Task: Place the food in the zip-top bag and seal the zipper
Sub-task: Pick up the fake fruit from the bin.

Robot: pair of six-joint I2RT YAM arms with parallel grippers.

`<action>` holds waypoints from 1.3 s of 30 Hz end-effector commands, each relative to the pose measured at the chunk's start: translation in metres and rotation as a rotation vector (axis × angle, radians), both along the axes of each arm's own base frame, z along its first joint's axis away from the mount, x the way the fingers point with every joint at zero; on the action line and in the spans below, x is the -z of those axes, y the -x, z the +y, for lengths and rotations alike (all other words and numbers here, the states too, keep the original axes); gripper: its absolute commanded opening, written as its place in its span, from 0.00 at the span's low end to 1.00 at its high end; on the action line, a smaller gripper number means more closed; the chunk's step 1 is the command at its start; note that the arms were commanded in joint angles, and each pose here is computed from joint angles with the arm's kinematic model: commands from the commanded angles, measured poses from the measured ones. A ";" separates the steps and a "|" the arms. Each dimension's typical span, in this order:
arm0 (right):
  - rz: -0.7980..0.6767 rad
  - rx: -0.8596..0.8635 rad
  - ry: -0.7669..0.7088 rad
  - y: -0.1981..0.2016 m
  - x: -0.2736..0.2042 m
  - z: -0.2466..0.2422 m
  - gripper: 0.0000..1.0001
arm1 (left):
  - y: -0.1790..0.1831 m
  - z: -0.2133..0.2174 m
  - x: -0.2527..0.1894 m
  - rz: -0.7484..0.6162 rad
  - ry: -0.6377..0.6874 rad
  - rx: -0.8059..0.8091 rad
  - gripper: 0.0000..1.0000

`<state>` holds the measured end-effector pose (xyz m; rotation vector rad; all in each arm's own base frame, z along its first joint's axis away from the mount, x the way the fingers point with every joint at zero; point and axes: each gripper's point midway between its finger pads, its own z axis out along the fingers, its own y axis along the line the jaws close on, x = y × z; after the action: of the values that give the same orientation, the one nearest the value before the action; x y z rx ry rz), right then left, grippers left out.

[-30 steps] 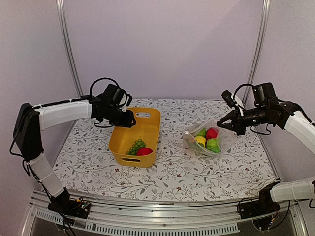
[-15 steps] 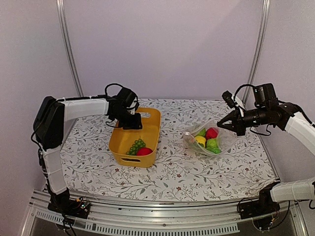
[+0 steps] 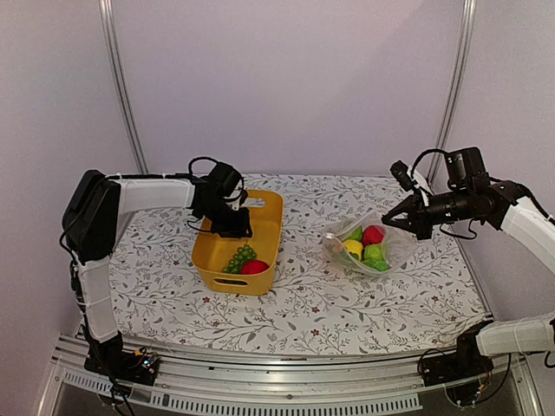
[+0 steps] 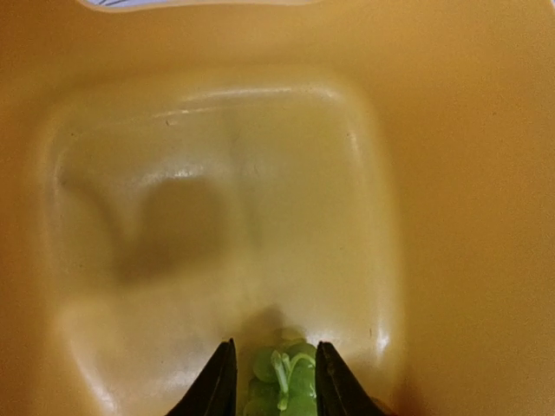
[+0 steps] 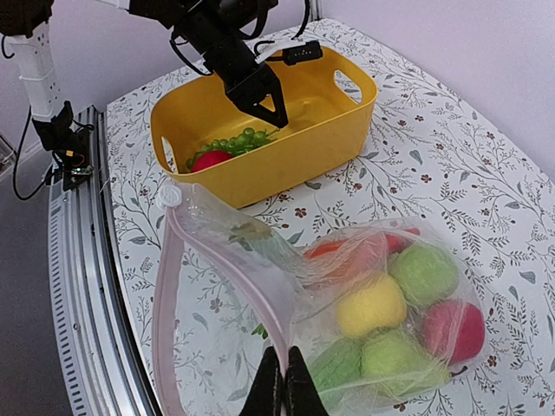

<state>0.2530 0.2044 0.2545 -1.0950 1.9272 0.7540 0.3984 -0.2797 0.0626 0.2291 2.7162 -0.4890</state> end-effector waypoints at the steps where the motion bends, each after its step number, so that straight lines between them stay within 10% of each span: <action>1: -0.007 -0.009 0.000 -0.001 0.001 0.002 0.00 | 0.002 0.002 0.016 0.031 -0.003 0.005 0.30; 24: -0.014 -0.007 0.001 0.000 0.003 0.001 0.00 | 0.001 -0.012 0.019 0.034 0.033 0.062 0.00; 39: -0.011 0.002 0.011 -0.001 0.002 0.000 0.00 | -0.008 -0.014 -0.091 -0.327 0.118 0.173 0.00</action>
<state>0.2532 0.2044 0.2525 -1.0953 1.9278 0.7536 0.4011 -0.2930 0.1158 0.3981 2.5090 -0.6022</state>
